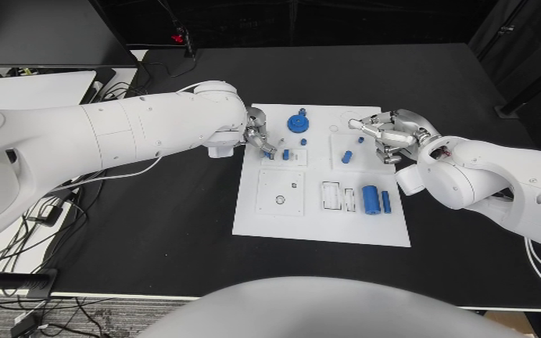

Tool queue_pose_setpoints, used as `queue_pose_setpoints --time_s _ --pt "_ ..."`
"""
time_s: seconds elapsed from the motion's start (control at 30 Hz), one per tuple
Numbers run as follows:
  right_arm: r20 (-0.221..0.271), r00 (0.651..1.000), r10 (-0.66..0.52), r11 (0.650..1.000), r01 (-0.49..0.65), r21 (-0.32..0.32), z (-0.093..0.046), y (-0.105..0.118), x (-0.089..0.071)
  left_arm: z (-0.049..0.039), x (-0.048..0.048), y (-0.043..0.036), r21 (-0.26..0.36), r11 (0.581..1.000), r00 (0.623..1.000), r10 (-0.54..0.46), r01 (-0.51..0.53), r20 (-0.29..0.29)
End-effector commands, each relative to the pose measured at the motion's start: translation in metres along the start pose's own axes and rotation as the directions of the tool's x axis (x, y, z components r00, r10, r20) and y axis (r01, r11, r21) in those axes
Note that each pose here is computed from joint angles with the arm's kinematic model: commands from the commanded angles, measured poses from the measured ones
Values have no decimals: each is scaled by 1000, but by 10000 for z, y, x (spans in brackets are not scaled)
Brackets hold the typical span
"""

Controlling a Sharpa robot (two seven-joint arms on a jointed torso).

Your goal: Assemble the parts on the task board

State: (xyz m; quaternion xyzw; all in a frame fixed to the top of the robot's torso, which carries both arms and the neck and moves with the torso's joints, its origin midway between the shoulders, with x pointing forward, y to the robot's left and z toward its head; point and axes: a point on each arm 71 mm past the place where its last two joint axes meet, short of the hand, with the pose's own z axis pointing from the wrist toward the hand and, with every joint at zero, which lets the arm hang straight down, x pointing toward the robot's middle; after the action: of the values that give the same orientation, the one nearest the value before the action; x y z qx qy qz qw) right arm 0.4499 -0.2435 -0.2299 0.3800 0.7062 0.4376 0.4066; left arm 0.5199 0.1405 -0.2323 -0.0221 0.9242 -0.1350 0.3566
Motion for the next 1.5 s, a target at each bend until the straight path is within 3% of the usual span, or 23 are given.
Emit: queue_pose_setpoints --time_s 0.03,0.47,1.5 --pt "-11 1000 -1 1000 0 -9 0 17 16 12 23 -1 -16 1000 1000 11 -11 -14" --pt "-11 1000 -1 1000 0 -8 -1 14 14 34 41 -50 -7 1000 1000 21 -21 -16" --pt "-12 1000 0 1000 0 -9 -2 13 13 43 113 -33 -36 998 996 50 -53 -76"
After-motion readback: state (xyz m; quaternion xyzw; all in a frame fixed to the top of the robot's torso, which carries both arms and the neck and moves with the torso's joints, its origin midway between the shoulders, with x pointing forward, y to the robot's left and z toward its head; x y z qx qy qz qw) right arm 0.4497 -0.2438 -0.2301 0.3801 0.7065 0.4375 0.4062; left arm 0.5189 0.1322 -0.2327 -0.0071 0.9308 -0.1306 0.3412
